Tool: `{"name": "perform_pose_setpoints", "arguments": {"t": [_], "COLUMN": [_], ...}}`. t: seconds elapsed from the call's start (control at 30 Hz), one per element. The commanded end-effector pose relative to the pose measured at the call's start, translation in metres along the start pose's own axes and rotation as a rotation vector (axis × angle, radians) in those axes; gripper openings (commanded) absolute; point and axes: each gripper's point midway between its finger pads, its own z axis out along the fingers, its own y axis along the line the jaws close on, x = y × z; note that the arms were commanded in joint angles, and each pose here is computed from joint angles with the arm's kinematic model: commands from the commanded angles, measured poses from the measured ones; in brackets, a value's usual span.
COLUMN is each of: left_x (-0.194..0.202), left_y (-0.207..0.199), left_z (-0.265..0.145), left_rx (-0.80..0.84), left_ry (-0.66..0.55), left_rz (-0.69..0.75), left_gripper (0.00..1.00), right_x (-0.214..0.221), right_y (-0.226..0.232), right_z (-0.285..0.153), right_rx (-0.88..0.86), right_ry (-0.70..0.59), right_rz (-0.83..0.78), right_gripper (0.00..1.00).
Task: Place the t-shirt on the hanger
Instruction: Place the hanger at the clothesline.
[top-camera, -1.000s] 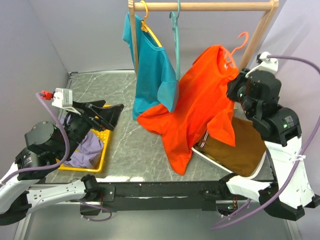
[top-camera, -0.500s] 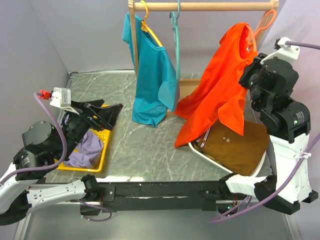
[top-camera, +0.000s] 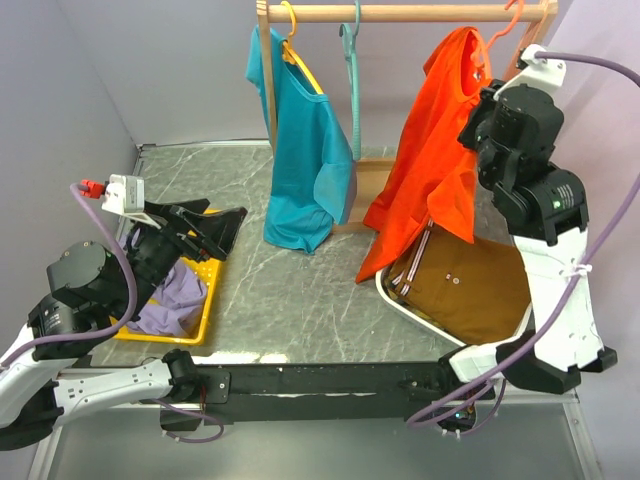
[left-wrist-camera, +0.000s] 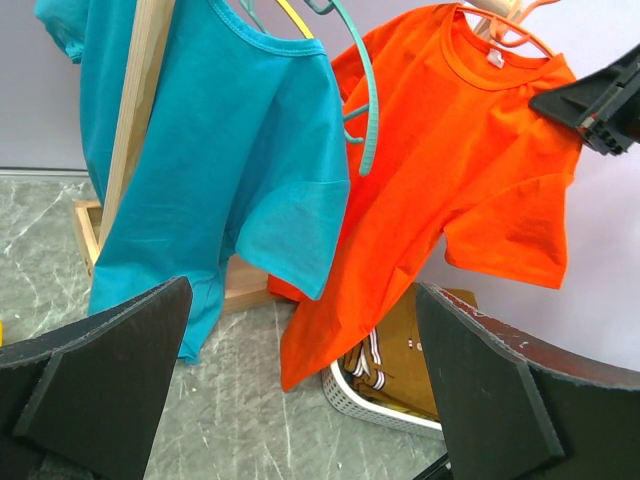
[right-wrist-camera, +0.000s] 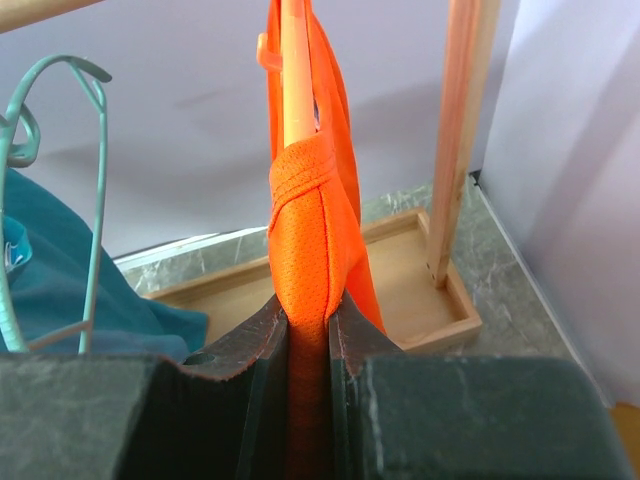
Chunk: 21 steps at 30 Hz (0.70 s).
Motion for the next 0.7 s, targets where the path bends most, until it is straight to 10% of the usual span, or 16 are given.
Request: {"name": "perform_pose_setpoints", "arguments": {"t": [0.0,0.67], "left_x": [-0.004,0.003], "left_y": [0.0,0.002], "left_z": [0.001,0.01], "left_rx": [0.0,-0.021], "left_ry": [-0.02,-0.023], "left_rz": [0.001,0.041], "left_gripper": [0.99,0.99], "right_x": [-0.039,-0.006], "right_y": [0.009,0.049], "right_z": [0.001,0.023], "right_rx": [-0.05,-0.223], "right_ry": [-0.116,-0.025], "right_rz": [0.049,-0.12], "right_gripper": [0.0,0.0]}}
